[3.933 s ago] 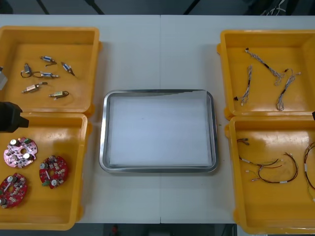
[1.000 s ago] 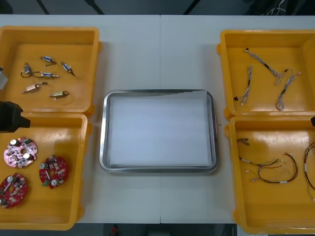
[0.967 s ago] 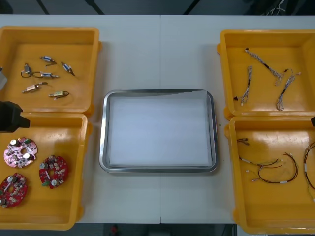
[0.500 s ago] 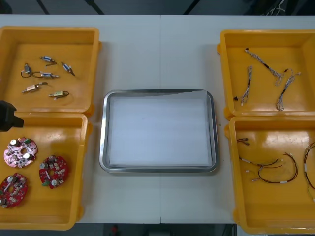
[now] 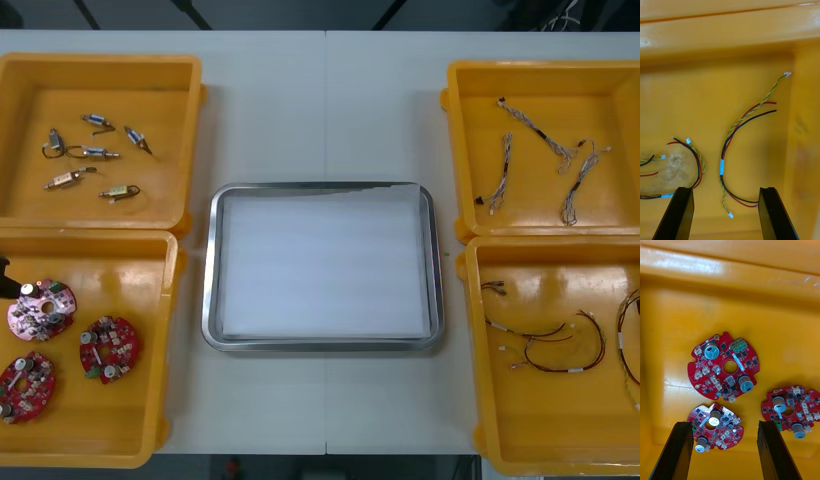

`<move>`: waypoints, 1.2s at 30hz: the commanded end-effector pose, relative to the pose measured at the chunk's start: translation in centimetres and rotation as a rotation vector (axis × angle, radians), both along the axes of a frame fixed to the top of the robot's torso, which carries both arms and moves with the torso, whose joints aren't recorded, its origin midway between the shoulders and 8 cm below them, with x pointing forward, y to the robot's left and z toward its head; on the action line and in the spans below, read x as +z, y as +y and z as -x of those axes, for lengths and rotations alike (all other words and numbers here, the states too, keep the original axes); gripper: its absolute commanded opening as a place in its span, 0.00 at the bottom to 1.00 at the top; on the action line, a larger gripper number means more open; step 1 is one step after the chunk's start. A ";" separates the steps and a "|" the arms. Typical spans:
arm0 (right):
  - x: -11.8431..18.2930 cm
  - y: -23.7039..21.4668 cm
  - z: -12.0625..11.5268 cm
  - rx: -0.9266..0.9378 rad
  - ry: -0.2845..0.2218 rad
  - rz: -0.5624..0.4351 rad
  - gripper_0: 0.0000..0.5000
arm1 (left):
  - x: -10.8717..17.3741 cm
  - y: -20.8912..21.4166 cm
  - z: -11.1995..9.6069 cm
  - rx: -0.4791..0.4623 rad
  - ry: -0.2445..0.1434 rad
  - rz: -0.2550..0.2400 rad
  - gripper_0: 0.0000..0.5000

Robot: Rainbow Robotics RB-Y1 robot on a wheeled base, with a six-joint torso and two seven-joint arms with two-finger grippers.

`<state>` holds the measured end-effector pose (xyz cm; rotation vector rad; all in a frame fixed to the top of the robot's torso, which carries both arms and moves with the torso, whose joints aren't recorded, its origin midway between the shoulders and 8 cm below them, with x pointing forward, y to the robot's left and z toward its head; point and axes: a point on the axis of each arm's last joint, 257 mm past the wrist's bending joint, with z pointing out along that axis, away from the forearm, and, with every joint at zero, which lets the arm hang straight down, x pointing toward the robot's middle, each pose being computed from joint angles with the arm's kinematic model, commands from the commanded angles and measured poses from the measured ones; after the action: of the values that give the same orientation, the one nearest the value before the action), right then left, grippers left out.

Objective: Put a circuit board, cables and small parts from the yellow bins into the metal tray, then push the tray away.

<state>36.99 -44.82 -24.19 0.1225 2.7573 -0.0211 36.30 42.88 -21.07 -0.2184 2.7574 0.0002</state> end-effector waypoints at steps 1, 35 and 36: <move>-1.3 -0.8 0.5 0.021 0.006 0.062 1.00 | -0.9 2.0 1.2 0.029 0.020 -0.021 1.00; -7.4 -0.4 1.0 -0.004 -0.042 0.014 1.00 | -6.9 3.9 3.1 0.079 -0.022 0.027 1.00; -7.5 -0.4 1.0 -0.003 -0.041 0.013 1.00 | -7.1 3.7 3.2 0.083 -0.021 0.035 1.00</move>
<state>36.75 -45.87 -30.36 0.1599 2.6958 -0.0561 34.00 46.41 -26.86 -0.3240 2.7169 -0.0164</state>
